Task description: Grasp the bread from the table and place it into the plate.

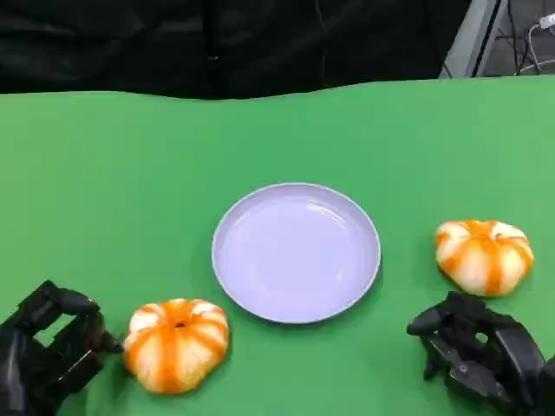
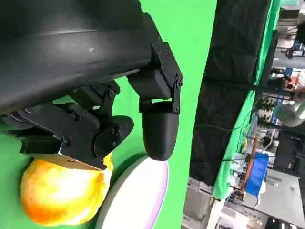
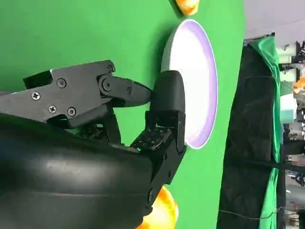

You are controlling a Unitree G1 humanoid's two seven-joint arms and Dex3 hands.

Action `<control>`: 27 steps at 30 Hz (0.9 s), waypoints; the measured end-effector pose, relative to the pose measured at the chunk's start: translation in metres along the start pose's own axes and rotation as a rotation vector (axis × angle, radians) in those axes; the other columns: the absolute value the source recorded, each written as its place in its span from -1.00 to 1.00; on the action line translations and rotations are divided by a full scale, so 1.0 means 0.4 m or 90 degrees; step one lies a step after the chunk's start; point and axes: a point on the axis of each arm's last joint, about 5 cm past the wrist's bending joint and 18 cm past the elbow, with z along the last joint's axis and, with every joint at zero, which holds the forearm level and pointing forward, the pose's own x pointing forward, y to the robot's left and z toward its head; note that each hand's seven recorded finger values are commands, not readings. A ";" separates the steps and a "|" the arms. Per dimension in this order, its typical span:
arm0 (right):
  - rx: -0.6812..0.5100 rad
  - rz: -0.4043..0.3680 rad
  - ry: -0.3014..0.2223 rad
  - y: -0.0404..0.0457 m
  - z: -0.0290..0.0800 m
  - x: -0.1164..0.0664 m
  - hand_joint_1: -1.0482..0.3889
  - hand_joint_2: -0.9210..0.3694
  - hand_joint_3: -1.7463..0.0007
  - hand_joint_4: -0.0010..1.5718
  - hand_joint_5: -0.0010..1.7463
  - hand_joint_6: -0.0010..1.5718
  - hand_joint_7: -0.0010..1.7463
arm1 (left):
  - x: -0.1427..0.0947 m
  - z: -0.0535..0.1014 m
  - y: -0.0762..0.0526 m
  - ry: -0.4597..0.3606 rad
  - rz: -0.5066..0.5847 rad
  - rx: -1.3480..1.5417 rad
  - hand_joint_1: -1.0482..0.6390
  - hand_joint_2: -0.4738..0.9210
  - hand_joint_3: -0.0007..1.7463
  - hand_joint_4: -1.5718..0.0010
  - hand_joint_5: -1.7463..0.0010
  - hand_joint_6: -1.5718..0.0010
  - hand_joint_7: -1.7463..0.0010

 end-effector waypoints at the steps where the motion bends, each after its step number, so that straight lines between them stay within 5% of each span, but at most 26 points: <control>1: 0.000 0.000 0.000 0.000 0.000 0.000 0.08 -1.00 0.48 -0.19 1.00 -0.08 0.29 | 0.000 0.000 0.000 0.000 0.000 0.000 0.35 0.82 0.00 -0.13 -0.83 -0.06 -0.56; 20: 0.002 0.004 -0.001 0.000 -0.001 0.001 0.10 -1.00 0.47 -0.18 1.00 -0.08 0.28 | 0.001 0.001 0.000 -0.004 -0.004 -0.009 0.37 0.80 0.01 -0.11 -0.76 -0.07 -0.48; 22: 0.002 0.004 -0.001 0.000 -0.001 0.001 0.10 -1.00 0.46 -0.17 1.00 -0.07 0.28 | 0.000 0.001 0.001 -0.006 -0.006 -0.013 0.32 0.65 0.02 -0.03 -0.50 -0.15 0.05; 26: 0.001 0.002 -0.002 0.000 -0.001 0.001 0.09 -1.00 0.46 -0.17 1.00 -0.07 0.28 | -0.002 -0.001 0.008 -0.013 -0.012 -0.064 0.17 0.57 -0.17 0.02 -0.11 -0.19 0.59; 27: 0.001 0.002 -0.002 0.000 -0.002 0.001 0.10 -1.00 0.47 -0.17 1.00 -0.07 0.28 | -0.003 -0.002 0.009 -0.013 -0.022 -0.079 0.13 0.66 -0.36 -0.01 0.25 -0.17 0.79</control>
